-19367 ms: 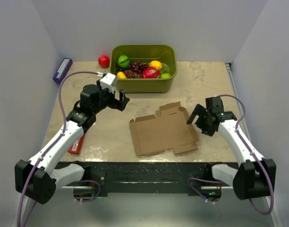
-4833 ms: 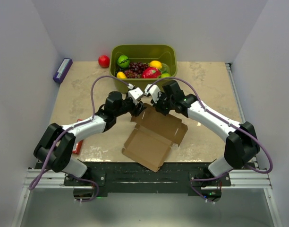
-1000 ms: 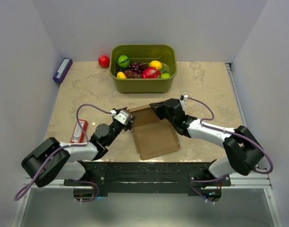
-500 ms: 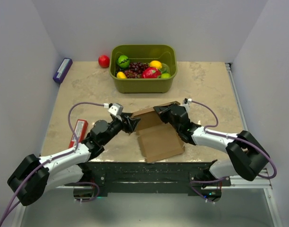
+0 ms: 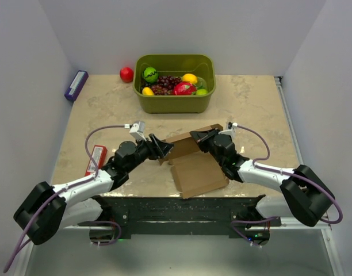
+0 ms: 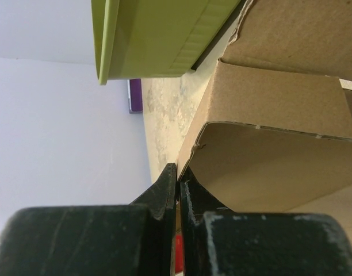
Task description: Fold the paper box
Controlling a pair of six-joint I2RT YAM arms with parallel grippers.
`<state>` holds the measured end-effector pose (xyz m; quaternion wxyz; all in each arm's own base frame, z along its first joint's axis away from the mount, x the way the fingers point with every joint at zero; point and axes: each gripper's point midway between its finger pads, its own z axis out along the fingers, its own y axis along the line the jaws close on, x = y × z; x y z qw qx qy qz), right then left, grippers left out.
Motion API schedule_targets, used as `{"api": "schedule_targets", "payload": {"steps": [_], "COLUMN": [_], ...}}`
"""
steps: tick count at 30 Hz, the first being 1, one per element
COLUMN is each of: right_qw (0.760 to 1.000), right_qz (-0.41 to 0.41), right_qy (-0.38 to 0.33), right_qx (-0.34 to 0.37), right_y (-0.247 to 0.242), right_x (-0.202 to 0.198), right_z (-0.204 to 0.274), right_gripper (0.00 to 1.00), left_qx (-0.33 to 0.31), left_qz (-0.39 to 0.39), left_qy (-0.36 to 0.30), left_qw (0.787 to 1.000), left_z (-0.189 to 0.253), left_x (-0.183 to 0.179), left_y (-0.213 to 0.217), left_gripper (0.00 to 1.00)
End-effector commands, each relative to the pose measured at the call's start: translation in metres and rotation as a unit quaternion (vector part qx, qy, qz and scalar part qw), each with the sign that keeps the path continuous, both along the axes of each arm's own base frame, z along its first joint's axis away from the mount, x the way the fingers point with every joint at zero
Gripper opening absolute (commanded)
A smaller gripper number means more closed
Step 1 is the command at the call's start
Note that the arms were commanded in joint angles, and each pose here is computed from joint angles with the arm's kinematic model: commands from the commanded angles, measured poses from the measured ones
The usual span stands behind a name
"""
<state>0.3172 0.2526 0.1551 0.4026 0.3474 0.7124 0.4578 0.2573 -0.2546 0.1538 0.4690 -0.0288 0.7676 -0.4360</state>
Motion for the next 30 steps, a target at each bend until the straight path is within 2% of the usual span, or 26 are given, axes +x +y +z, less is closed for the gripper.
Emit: {"api": "schedule_targets", "payload": {"steps": [1, 13, 25, 30], "right_qw": [0.999, 0.999, 0.999, 0.999], "right_qz": [-0.005, 0.001, 0.003, 0.002], "right_qy": [-0.031, -0.038, -0.038, -0.036], "right_qx": [-0.011, -0.012, -0.022, -0.024], "right_y": [-0.005, -0.004, -0.005, -0.006], "right_x": [0.0, -0.001, -0.002, -0.002], "right_z": [0.009, 0.012, 0.008, 0.006], "right_gripper": [0.0, 0.0, 0.0, 0.0], "left_qx": [-0.046, -0.041, -0.073, -0.083], "left_qz": [0.018, 0.025, 0.024, -0.004], "left_qy": [0.001, 0.007, -0.023, -0.021], "left_qw": [0.999, 0.999, 0.997, 0.996], "left_z": [0.021, 0.013, 0.033, 0.032], "left_x": [0.009, 0.022, 0.037, 0.034], "left_y": [-0.003, -0.01, -0.023, -0.034], "left_gripper": [0.65, 0.61, 0.46, 0.42]}}
